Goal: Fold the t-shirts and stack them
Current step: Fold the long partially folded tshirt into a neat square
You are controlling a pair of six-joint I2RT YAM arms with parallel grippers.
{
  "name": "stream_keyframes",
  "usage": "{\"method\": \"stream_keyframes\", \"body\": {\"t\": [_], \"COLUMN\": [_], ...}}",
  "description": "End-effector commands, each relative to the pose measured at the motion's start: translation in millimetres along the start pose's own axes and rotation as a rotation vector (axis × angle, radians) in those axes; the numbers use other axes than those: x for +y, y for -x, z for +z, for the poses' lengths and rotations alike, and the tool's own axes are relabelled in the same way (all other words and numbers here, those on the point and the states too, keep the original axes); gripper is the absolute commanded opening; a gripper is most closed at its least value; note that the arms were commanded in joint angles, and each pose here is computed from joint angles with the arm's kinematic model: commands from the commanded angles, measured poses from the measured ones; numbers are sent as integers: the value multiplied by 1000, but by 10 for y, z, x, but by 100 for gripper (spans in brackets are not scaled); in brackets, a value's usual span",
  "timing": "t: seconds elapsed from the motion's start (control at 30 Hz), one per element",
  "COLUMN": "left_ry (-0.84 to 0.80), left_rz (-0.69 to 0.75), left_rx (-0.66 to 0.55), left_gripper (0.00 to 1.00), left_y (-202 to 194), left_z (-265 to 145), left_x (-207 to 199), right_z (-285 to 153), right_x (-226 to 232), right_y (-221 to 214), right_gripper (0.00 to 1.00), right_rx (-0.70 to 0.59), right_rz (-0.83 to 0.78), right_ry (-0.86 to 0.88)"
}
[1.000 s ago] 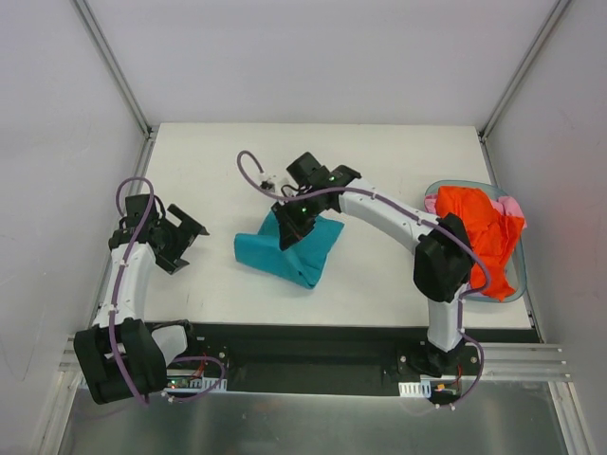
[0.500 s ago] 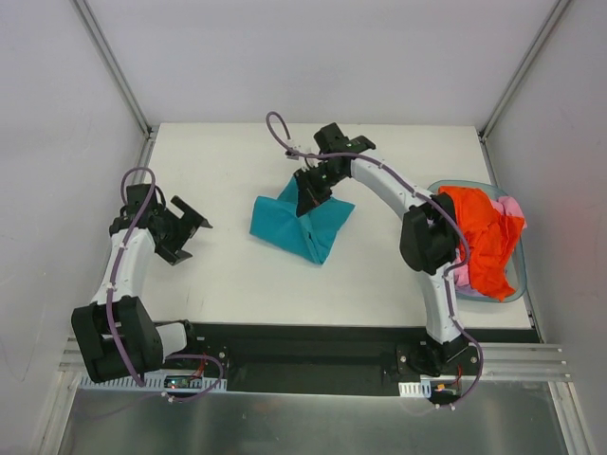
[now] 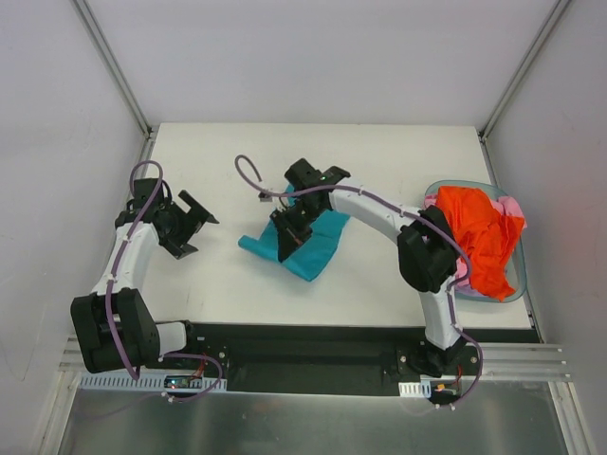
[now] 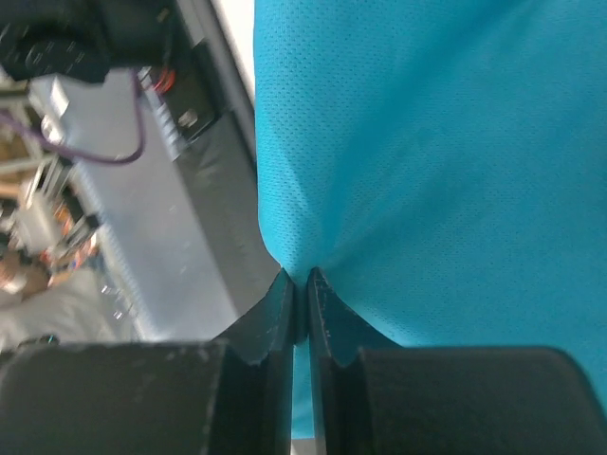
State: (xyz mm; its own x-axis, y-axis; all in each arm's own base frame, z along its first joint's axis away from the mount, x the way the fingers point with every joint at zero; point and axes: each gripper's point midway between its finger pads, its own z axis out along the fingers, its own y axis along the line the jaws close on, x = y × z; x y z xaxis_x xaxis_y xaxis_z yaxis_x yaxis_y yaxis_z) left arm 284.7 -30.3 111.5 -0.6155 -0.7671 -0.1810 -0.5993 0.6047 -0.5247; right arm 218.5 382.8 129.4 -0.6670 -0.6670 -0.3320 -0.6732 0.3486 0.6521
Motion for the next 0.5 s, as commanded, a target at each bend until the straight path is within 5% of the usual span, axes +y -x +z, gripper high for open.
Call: {"method": "stream_keyframes", "body": {"t": [0.0,0.17,0.47], "left_ry": [-25,-31,-32], "left_rz": [17,22,21], "left_rx": [-55,-74,-72], "left_gripper": [99,99,100], "left_y": [29,25,71], "left_z": [-113,-158,-148], "left_x": [-33,-25,-73], "right_z": [-31,38,-211], "right_x": [747,1153,771], "right_y": [-45,-214,39], "right_gripper": [2,2,2], "right_rx": [-38,-13,-98], "right_rz": [-46,-113,-58], "right_ry": [136,200,162]}}
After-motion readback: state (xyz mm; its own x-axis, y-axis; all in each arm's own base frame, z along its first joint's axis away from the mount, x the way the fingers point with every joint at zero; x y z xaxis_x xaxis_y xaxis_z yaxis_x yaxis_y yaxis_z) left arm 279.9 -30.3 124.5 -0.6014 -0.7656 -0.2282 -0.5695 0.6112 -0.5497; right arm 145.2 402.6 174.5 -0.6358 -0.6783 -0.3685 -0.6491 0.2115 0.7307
